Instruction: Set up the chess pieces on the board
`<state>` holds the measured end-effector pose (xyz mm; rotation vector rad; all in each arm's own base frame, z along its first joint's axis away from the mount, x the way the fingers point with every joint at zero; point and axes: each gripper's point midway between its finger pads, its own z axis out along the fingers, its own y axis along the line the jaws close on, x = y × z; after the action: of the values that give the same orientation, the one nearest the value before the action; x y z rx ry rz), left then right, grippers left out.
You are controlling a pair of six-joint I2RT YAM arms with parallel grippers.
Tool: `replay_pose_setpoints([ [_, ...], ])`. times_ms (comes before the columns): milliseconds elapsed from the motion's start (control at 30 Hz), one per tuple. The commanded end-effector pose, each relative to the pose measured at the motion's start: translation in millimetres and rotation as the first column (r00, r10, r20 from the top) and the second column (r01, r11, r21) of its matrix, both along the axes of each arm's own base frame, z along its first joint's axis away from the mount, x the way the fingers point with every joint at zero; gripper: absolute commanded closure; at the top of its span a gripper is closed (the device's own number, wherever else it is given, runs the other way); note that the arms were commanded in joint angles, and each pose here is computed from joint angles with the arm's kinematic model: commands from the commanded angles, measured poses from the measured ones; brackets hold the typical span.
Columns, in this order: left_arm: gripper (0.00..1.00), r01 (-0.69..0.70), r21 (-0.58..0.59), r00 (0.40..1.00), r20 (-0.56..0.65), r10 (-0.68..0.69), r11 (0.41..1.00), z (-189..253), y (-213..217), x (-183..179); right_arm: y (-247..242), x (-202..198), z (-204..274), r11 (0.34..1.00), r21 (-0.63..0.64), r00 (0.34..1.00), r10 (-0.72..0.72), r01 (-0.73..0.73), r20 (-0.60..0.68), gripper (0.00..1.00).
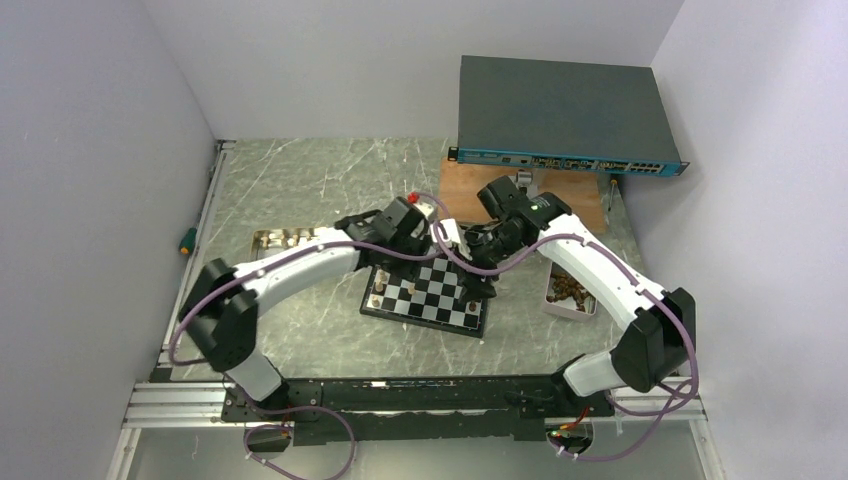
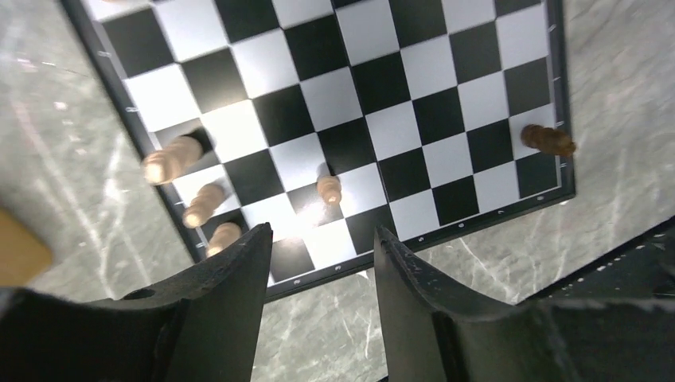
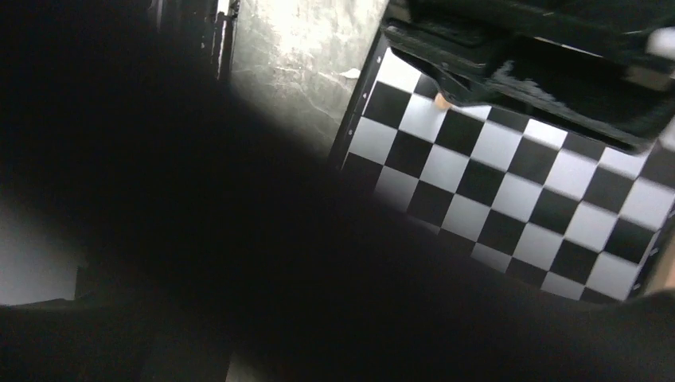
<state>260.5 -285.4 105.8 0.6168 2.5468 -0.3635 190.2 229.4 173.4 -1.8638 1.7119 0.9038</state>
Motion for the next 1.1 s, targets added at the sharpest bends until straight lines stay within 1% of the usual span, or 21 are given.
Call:
replay_pose_setpoints([
  [0,0.44,-0.047,-0.096,0.983,0.173,0.063,0.994,65.7,24.8,16.9,9.8,-4.7,14.2,0.986,-0.008,0.981,0.167,-0.167,0.1,0.26],
  [67,0.38,-0.078,-0.108,0.967,0.232,0.101,0.991,81.6,43.7,22.0,16.0,-6.6,12.8,0.975,-0.019,0.968,0.222,-0.221,0.12,0.26],
  [167,0.23,-0.148,-0.138,0.933,0.309,0.185,0.979,101.0,77.5,26.8,30.3,-5.6,9.7,0.964,-0.035,0.952,0.267,-0.265,0.148,0.26],
  [233,0.15,-0.19,-0.173,0.913,0.33,0.239,0.966,108.7,99.7,27.9,40.6,-2.7,7.2,0.961,-0.038,0.948,0.276,-0.273,0.16,0.26],
  [300,0.1,-0.24,-0.191,0.893,0.341,0.294,0.952,111.8,123.4,27.7,50.9,3.2,3.5,0.963,-0.041,0.948,0.269,-0.266,0.17,0.27],
  [400,0.04,-0.31,-0.187,0.86,0.363,0.359,0.932,113.7,156.1,25.7,63.2,14.0,-6.8,0.965,-0.057,0.947,0.261,-0.255,0.188,0.28],
  [500,0.01,-0.374,-0.168,0.822,0.396,0.41,0.912,117.4,184.4,22.1,74.5,25.8,-19.4,0.97,-0.085,0.947,0.241,-0.227,0.212,0.29],
  [567,0.0,-0.402,-0.155,0.802,0.415,0.429,0.902,118.4,198.3,20.2,81.2,33.8,-29.2,0.972,-0.106,0.947,0.227,-0.207,0.226,0.29],
  [733,0.0,-0.466,-0.096,0.777,0.431,0.459,0.88,106.8,226.1,15.8,95.7,49.7,-53.4,0.978,-0.144,0.953,0.184,-0.152,0.24,0.35],
  [867,0.0,-0.498,-0.074,0.762,0.438,0.476,0.864,98.4,237.8,13.2,102.1,61.0,-68.9,0.981,-0.164,0.959,0.145,-0.106,0.246,0.38],
  [1067,0.0,-0.509,-0.064,0.751,0.455,0.479,0.858,92.5,245.1,13.3,107.2,72.9,-82.2,0.982,-0.178,0.962,0.105,-0.06,0.253,0.41],
])
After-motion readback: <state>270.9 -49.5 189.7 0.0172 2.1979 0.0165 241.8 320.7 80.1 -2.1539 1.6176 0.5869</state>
